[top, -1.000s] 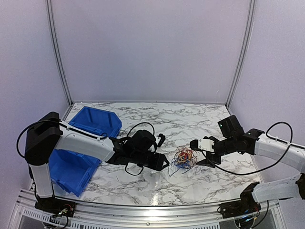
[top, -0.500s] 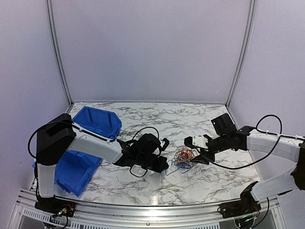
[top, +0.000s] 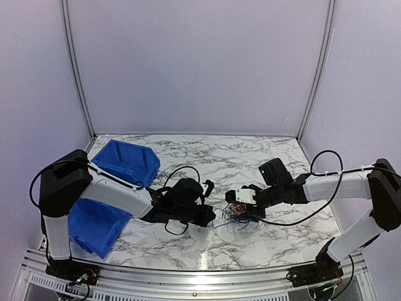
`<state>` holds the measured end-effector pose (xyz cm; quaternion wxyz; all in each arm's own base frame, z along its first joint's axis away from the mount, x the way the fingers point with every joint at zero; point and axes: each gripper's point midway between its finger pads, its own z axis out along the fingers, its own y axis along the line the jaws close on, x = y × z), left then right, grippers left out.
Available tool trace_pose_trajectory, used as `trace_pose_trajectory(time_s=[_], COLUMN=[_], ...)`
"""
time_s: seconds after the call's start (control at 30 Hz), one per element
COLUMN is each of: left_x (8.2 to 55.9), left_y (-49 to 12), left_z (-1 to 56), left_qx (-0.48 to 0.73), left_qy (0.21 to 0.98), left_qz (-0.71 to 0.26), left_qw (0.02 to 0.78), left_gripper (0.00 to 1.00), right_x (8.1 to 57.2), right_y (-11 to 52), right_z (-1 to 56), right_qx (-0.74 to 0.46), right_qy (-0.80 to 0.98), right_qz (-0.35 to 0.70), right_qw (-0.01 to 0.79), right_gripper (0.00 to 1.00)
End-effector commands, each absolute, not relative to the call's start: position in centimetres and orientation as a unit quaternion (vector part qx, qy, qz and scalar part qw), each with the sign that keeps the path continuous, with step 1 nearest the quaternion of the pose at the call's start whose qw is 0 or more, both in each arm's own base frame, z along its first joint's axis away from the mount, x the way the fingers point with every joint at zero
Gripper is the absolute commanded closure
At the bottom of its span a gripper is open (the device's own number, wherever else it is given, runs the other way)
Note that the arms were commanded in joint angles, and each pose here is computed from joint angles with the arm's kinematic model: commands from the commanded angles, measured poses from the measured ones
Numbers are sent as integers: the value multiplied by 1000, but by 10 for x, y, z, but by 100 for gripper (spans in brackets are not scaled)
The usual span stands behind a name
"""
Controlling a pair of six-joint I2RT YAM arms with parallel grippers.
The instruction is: Untangle the cables
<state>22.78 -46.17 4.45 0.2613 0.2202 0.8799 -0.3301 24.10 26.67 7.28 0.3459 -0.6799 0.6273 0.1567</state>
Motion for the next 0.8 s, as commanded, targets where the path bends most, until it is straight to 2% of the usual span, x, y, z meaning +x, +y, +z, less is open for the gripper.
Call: trace_pose_trajectory(time_s=[0.0,0.07,0.23,0.4,0.77], left_x=[234,239,241,241,245], left_y=[-459,-454,-444,-428,-365], left_z=[69,76,92,108,166], left_qx=[199,190,181,170,129], left_qy=[869,868,863,858,833], left_qz=[-349,-343,-340,-336,-311], left_qw=[289,305,327,349,439], left_gripper=[100,100,100,100,100], right_x=[248,247,247,249,261], right_y=[272,270,266,264,252], right_z=[61,54,40,28,13], right_qx=[-686,-687,-688,-689,-664], right_qy=[621,624,636,647,687], right_qz=[137,135,132,127,128], right_qw=[354,346,323,300,265], right_gripper=[31,34,54,68,81])
